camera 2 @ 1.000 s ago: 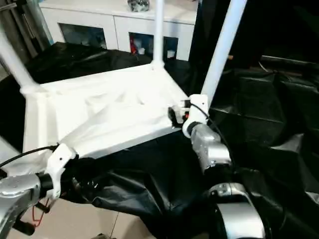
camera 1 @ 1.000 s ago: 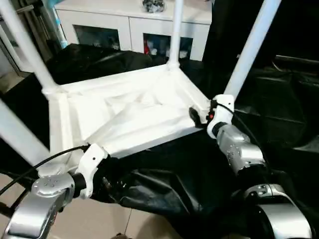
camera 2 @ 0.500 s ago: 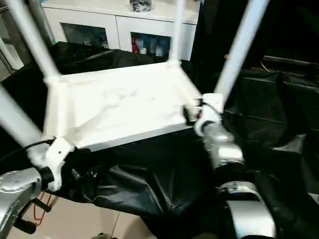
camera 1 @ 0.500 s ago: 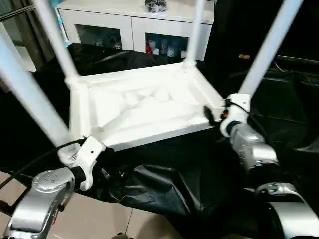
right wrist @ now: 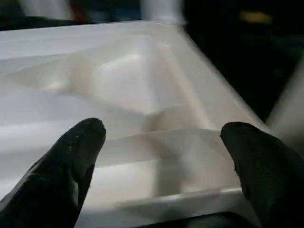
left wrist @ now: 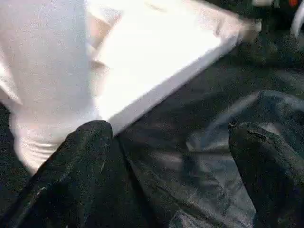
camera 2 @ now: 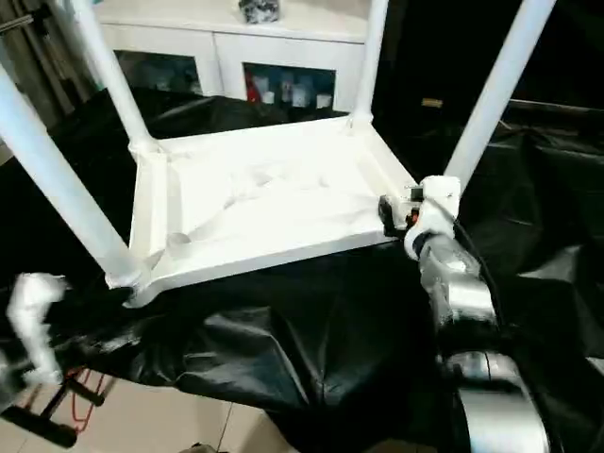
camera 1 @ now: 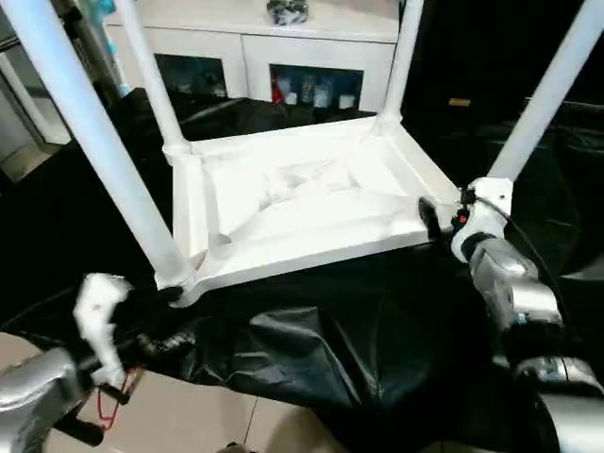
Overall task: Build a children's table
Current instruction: Rotate table base
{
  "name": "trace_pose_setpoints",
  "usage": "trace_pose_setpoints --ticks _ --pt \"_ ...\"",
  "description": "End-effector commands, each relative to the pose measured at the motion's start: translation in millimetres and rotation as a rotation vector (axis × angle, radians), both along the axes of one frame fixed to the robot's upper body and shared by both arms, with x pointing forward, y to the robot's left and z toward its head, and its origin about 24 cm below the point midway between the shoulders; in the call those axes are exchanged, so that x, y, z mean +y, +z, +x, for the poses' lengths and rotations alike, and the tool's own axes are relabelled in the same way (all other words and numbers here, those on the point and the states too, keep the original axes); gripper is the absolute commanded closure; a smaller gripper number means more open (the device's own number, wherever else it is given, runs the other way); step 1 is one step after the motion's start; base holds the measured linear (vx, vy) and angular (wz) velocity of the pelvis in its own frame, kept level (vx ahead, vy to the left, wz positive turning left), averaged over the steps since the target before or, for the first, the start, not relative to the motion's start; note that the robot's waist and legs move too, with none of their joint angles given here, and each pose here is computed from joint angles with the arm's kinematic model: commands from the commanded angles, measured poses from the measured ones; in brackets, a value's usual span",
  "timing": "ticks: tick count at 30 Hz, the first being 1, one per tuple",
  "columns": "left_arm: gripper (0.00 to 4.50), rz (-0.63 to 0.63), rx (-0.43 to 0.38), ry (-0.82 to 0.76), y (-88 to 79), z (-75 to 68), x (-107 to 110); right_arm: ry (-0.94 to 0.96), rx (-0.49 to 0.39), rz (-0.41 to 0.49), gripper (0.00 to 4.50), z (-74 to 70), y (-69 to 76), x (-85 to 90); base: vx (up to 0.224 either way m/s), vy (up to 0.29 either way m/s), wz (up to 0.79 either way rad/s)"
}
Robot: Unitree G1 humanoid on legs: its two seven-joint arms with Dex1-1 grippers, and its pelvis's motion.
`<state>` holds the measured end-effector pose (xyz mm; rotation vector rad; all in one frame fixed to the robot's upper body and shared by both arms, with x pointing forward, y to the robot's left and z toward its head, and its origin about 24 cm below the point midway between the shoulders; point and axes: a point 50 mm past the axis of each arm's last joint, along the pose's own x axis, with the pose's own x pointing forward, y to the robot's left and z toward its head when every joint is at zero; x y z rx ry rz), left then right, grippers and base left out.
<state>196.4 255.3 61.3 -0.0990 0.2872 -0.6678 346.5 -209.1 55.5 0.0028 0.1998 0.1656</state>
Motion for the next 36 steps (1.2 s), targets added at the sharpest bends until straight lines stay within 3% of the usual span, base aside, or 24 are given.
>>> trace_pose_setpoints --ticks 1,6,10,15,20,24,30,36 --pt "0.05 -0.014 -0.012 0.007 3.8 -1.2 5 0.065 -0.022 -0.019 0.00 0.0 7.7 6.0 0.000 0.000 0.00" --pt "0.05 -0.088 -0.062 0.146 8.3 -7.9 27 0.188 0.003 -0.062 0.00 -23.8 2.8 15.6 0.000 0.000 0.00" --pt "0.05 -0.115 -0.139 0.247 17.0 -5.8 38 0.227 0.053 -0.022 0.00 -42.4 -5.5 14.5 0.000 0.000 0.00" --pt "0.05 -0.151 -0.165 0.228 23.7 3.7 29 0.243 0.098 -0.074 0.00 -50.6 -12.2 14.6 0.000 0.000 0.00" --pt "0.05 -0.181 -0.206 0.205 26.5 16.9 20 0.225 0.122 -0.083 0.00 -47.9 -8.9 13.6 0.000 0.000 0.00" --pt "0.05 -0.212 -0.218 0.111 26.2 36.4 -1 0.196 0.157 -0.123 0.00 -41.5 -11.9 11.6 0.000 0.000 0.00" --pt "0.05 -0.163 -0.199 0.066 17.3 68.7 -23 0.039 0.192 -0.184 0.00 -31.1 -12.9 -5.5 0.000 0.000 0.00" --pt "0.05 -0.260 -0.208 -0.103 31.0 77.9 -46 -0.001 0.215 -0.194 0.00 -31.1 -15.8 -9.5 0.000 0.000 0.00"
